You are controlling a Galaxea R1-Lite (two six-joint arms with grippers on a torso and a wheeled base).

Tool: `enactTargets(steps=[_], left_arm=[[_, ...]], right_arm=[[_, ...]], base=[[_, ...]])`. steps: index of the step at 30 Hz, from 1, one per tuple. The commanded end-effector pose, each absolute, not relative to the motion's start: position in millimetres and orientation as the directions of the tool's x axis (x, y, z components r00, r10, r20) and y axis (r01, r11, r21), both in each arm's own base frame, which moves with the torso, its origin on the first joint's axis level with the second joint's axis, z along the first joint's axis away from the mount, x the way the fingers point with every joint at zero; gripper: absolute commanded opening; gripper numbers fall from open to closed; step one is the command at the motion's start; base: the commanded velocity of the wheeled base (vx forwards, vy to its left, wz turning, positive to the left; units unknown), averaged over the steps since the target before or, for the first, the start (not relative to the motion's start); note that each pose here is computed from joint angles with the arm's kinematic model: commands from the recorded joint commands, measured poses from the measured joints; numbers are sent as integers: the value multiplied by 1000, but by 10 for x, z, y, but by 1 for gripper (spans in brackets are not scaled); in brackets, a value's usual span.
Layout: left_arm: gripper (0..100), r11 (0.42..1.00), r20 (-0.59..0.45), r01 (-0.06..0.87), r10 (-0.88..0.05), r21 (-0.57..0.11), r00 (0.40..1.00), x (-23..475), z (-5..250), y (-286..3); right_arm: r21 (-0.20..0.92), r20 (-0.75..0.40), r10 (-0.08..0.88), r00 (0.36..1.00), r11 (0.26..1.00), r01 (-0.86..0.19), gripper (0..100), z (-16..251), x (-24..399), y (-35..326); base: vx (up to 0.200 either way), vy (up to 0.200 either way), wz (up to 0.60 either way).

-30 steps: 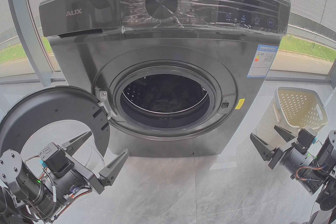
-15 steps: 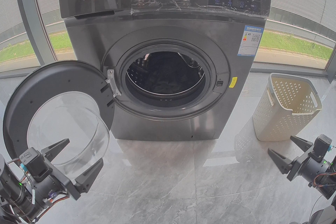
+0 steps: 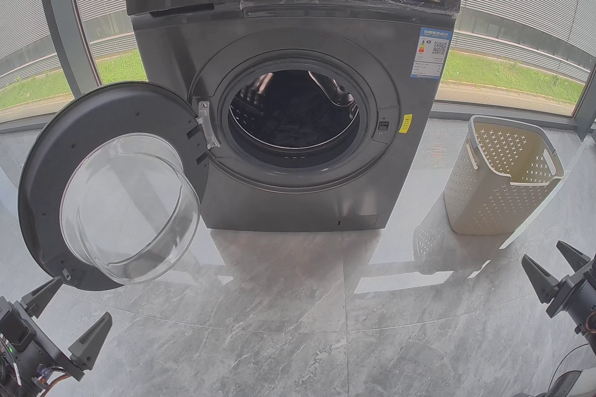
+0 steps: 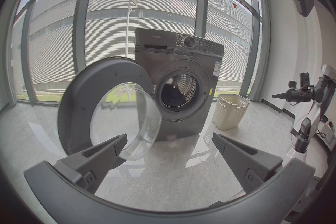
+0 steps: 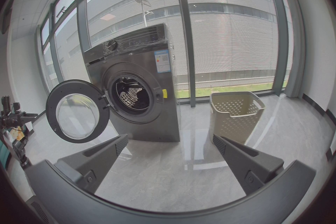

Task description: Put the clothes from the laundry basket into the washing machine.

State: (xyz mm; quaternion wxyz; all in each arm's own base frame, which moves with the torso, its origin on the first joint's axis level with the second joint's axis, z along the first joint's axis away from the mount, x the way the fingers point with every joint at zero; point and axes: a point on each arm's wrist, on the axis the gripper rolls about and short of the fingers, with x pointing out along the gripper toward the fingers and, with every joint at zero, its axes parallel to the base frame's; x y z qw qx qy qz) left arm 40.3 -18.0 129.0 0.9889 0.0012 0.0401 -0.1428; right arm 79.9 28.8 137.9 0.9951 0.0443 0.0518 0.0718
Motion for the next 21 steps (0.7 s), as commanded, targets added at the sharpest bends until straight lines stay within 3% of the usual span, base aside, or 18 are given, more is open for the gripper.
enactTargets(steps=[1, 6, 9, 14, 17, 21], left_arm=[[100, 986, 25, 161, -160, -48, 987, 69, 1125, 31], [100, 998, -6, 55, -55, -31, 998, -2, 1026, 57], [100, 1000, -9, 4, -5, -24, 1000, -28, 998, 59], [100, 999, -14, 38, -38, -7, 999, -119, 892, 48], [100, 1000, -49, 17, -17, 10, 999, -149, 820, 45], [100, 998, -52, -46, 48, 31, 998, -158, 808, 38]], right_arm=[[107, -22, 54, 998, 993, -51, 100, 1296, 384, 64], [58, 76, -19, 997, 998, 15, 100, 1215, 102, -28], [28, 73, -29, 997, 999, 28, 100, 1096, -24, -36], [11, 41, 8, 999, 1000, -8, 100, 830, -211, -10], [19, 38, 17, 999, 1000, -18, 100, 821, -241, 7], [-19, 32, -90, 995, 996, 91, 100, 820, -244, -17]], base=[[0, 0, 0], [0, 0, 0], [0, 0, 0], [0, 0, 0], [0, 0, 0], [0, 0, 0]])
